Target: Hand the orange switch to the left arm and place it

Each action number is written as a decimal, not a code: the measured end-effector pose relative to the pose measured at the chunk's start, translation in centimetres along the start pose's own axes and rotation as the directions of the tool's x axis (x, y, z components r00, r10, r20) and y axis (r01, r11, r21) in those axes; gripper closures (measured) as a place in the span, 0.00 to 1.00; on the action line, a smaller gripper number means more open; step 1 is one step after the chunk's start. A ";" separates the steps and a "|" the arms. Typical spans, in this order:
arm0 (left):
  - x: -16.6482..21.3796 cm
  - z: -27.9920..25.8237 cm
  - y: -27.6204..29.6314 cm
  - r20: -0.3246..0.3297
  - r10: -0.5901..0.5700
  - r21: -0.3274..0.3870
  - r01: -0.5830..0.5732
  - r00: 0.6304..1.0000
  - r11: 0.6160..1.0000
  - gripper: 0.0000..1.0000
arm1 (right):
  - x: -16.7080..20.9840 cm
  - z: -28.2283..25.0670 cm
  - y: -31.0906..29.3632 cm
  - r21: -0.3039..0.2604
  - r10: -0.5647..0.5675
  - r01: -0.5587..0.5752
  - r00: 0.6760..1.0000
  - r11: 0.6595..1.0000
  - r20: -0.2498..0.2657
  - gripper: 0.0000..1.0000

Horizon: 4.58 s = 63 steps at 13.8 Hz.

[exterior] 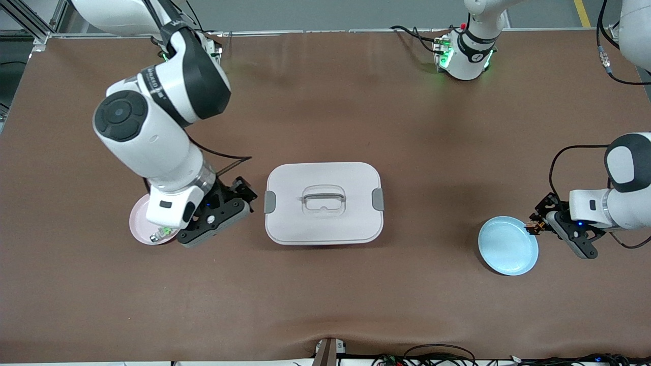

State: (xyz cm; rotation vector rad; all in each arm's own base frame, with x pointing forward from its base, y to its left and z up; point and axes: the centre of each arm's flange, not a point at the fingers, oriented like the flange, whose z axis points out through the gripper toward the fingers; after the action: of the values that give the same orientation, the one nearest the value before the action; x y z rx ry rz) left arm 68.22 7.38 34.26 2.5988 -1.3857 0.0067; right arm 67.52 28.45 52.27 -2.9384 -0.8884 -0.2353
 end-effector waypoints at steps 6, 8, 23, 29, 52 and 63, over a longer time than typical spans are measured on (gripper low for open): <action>-3.6 4.5 -3.9 -0.007 0.238 0.050 -0.238 0.971 0.970 0.63 | -3.6 -3.4 9.1 -0.037 -0.068 0.070 0.997 0.997 0.038 0.00; -3.1 5.4 -3.9 -0.001 0.293 0.057 -0.293 0.956 0.955 0.63 | -5.1 -4.9 11.3 -0.059 -0.039 0.043 0.997 0.997 0.065 0.00; 1.3 14.2 -4.4 0.074 0.702 0.160 -0.703 0.709 0.693 0.63 | -13.7 -11.5 21.5 -0.128 0.159 -0.140 0.975 0.982 0.155 0.00; 1.1 14.3 -4.7 0.087 0.720 0.161 -0.723 0.688 0.671 0.33 | -14.7 -14.6 20.6 -0.158 0.357 -0.340 0.928 0.927 0.103 0.00; 3.7 -5.9 2.5 0.015 -0.380 0.194 0.370 0.925 0.909 0.00 | -19.9 -13.4 22.9 -0.124 0.528 -0.513 0.824 0.849 0.205 0.00; 7.8 -12.3 10.1 -0.040 -0.752 0.203 0.742 0.658 0.639 0.00 | -21.2 -13.5 23.5 -0.142 0.624 -0.607 0.764 0.782 0.166 0.00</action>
State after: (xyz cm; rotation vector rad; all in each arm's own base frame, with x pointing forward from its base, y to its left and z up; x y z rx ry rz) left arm 65.35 -2.35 48.77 3.1559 -0.2011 -0.0385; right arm 61.41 -4.07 61.71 -3.1642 0.1335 0.0779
